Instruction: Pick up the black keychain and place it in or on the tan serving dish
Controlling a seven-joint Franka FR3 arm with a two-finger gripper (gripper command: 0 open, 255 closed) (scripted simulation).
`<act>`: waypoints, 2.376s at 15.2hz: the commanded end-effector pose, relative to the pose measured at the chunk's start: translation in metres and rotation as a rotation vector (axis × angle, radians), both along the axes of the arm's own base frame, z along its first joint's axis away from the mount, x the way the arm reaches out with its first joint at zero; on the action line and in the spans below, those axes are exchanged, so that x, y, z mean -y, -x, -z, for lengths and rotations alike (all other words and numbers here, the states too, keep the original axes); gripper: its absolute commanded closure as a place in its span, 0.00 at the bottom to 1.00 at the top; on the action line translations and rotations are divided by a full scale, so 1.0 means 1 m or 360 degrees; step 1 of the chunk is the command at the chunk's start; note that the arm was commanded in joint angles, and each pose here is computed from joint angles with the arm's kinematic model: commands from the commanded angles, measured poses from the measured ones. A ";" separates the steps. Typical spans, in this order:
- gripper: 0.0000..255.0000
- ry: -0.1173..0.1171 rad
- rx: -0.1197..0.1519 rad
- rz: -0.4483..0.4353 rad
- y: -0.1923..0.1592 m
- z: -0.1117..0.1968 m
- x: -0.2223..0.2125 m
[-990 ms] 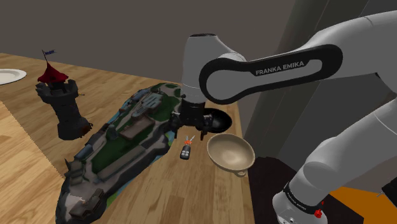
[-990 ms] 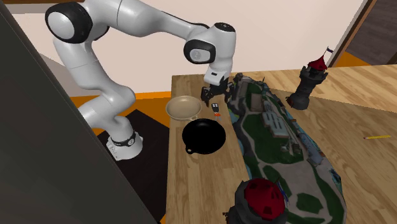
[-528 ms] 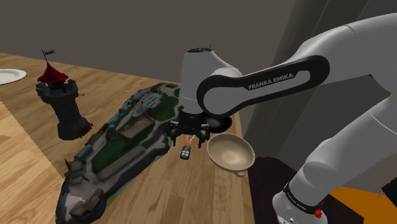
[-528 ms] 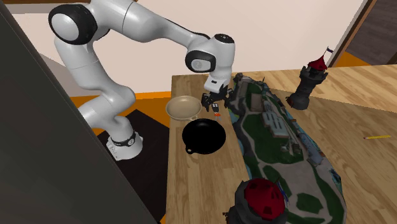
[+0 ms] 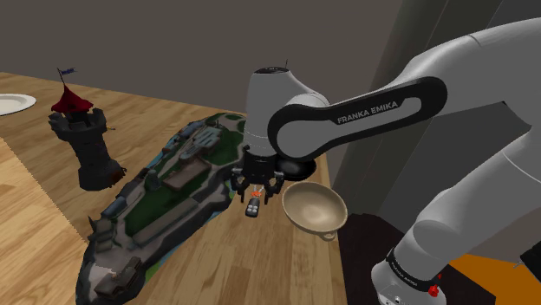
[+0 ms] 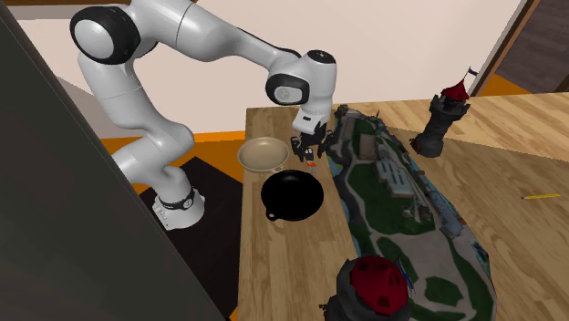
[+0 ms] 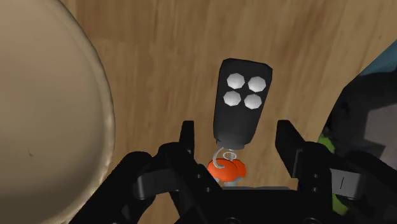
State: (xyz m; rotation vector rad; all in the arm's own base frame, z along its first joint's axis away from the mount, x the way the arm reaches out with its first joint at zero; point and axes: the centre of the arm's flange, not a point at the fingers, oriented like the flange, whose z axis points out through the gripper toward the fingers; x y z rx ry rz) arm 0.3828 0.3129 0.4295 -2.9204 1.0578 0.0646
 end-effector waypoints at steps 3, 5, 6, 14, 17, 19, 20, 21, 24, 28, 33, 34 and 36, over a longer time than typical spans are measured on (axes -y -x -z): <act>1.00 0.0000 0.0000 0.0000 0.000 0.000 0.000; 1.00 0.0000 0.0000 0.0000 0.000 0.000 0.000; 1.00 0.0000 0.0000 0.0000 0.000 0.000 0.000; 1.00 0.0000 0.0000 0.0000 0.000 -0.026 0.000; 1.00 0.0000 0.0000 0.0000 0.000 -0.042 0.000; 1.00 0.0000 0.0000 0.0000 0.000 -0.053 0.000; 1.00 0.0000 0.0000 0.0000 0.000 -0.058 0.000; 1.00 0.0000 0.0000 0.0000 0.000 -0.063 0.000; 1.00 0.0000 0.0000 0.0000 0.000 -0.079 0.000; 1.00 0.0000 0.0000 0.0000 0.000 -0.100 0.000; 1.00 0.0000 0.0000 0.0000 0.000 -0.123 0.000; 1.00 0.0000 0.0000 0.0000 0.011 -0.124 0.007; 1.00 0.0000 0.0000 0.0000 0.033 -0.126 0.022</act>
